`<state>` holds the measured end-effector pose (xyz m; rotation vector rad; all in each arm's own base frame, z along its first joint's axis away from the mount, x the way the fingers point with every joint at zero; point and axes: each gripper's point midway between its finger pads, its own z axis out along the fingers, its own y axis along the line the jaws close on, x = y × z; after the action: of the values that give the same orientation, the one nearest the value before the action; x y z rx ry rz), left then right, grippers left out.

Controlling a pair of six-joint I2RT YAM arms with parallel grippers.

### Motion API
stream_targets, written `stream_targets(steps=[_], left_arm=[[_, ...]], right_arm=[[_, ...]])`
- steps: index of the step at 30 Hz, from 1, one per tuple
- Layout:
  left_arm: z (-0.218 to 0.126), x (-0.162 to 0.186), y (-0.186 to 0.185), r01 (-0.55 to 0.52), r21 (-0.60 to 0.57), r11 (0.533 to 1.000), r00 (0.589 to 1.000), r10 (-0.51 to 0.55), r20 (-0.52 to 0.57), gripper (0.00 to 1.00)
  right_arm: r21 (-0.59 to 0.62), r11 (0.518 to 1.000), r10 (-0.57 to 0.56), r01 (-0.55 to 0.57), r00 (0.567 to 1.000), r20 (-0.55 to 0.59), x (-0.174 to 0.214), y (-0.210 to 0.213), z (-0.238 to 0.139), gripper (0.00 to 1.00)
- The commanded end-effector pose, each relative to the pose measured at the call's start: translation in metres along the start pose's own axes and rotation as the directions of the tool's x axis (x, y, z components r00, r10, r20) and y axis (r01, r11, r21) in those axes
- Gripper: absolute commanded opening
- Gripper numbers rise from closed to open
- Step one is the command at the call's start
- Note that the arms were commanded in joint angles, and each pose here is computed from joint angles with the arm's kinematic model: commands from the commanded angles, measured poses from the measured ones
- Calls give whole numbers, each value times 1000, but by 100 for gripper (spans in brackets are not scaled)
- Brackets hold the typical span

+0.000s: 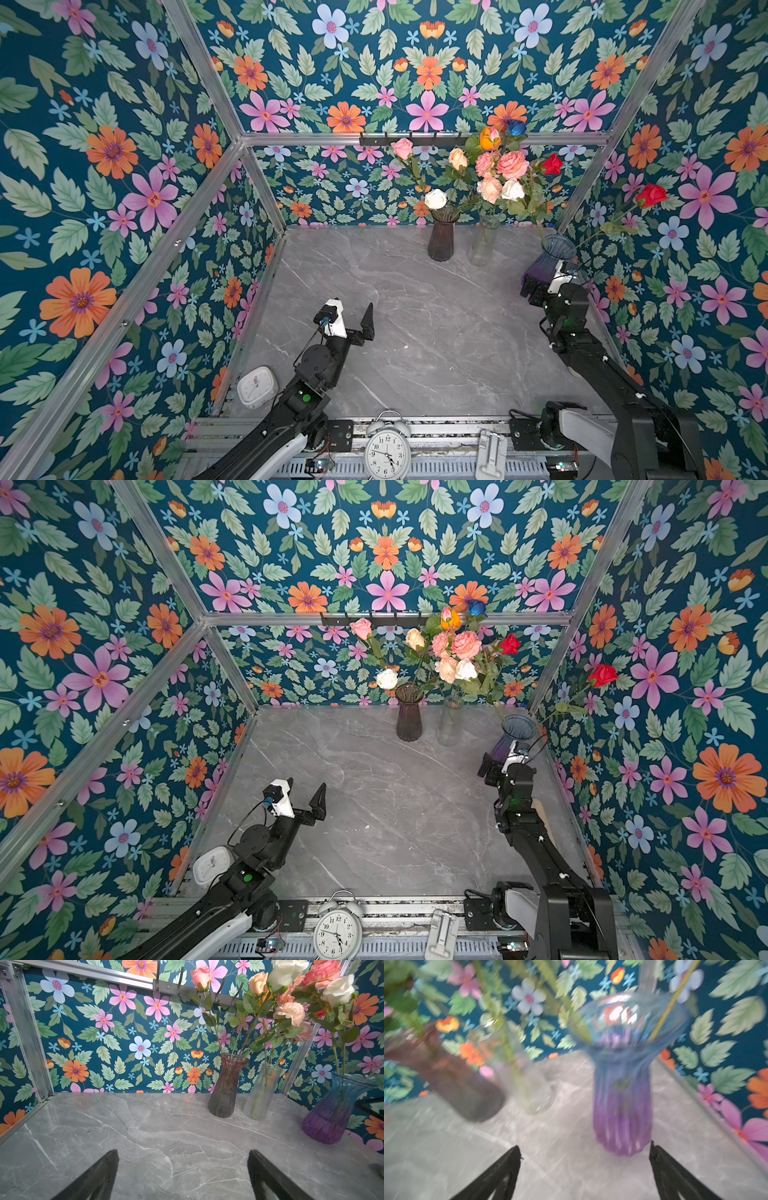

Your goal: Arrange the flowers into the vase

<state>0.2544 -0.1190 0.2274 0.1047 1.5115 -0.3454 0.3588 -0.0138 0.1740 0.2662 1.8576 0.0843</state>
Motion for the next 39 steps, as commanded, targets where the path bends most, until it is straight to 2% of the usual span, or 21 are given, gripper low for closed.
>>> stream_targets(steps=[1, 8, 11, 13, 15, 20, 21, 25, 29, 39], left_arm=[[2, -7, 0, -19, -9, 1000, 999, 19, 34, 99], [6, -3, 5, -44, -43, 998, 998, 46, 47, 100], [7, -1, 7, -37, -53, 998, 998, 40, 53, 99], [7, 0, 7, -39, -56, 998, 998, 41, 49, 99], [6, 1, 9, -41, -61, 997, 998, 44, 48, 100], [4, 0, 14, -46, -86, 995, 997, 51, 63, 100], [5, 0, 13, -45, -86, 995, 997, 51, 64, 100], [5, -1, 14, -37, -88, 995, 996, 44, 71, 100], [6, -1, 15, -47, -95, 994, 996, 54, 73, 100], [2, 0, 42, -89, -249, 965, 989, 116, 94, 100]], right_arm=[[-48, 998, -53, 52, 998, -22, 20, 14, -3, 97], [-176, 977, -130, 121, 991, -44, 35, 36, 2, 99], [-164, 978, -135, 127, 990, -41, 34, 34, 1, 99], [-80, 979, -194, 190, 980, -46, 41, 21, 1, 99], [-23, 981, -191, 191, 982, -5, 45, 10, 1, 99], [-114, 946, -300, 304, 952, 58, 59, 29, 18, 99], [-67, 957, -279, 282, 959, 51, 59, 20, 19, 99], [-45, 972, -227, 232, 970, 85, 61, 9, 20, 99], [-21, 981, -191, 192, 981, 20, 65, -2, 32, 99], [-7, 990, -142, 142, 989, -32, 66, -12, 39, 99]])
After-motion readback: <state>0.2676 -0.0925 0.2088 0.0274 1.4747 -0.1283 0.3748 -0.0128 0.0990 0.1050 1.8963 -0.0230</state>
